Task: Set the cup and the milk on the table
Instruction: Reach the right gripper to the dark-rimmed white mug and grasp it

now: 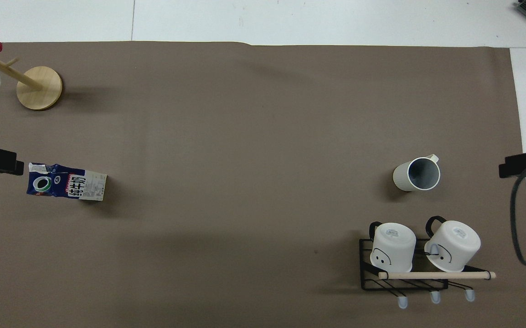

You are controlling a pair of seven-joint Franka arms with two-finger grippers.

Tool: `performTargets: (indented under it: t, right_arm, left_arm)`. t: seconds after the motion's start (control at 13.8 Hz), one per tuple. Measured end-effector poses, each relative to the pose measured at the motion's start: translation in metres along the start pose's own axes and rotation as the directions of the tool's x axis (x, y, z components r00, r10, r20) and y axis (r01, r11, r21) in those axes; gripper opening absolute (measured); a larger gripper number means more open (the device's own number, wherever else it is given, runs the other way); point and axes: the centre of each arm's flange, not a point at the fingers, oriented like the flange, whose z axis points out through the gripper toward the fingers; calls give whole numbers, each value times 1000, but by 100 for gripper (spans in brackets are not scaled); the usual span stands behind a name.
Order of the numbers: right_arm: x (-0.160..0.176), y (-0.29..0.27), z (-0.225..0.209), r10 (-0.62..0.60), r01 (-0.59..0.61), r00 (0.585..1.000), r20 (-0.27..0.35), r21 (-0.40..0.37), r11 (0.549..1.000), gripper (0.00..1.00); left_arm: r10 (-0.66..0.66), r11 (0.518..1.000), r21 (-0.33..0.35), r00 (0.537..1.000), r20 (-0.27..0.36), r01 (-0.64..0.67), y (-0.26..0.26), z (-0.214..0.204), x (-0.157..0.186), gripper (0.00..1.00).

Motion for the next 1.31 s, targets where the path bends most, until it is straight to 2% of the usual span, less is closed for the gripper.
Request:
performTargets:
  t: [0.73, 1.31]
  right_arm:
    - [11, -4, 40, -5, 5, 1000, -6, 1, 1000, 100]
    - [28, -39, 157, -35, 35, 999, -16, 3, 999, 100]
  left_arm:
    - [0, 1000, 0, 1000, 0, 0, 0, 0, 0, 100]
    - [0, 1000, 0, 1000, 0, 0, 0, 0, 0, 100]
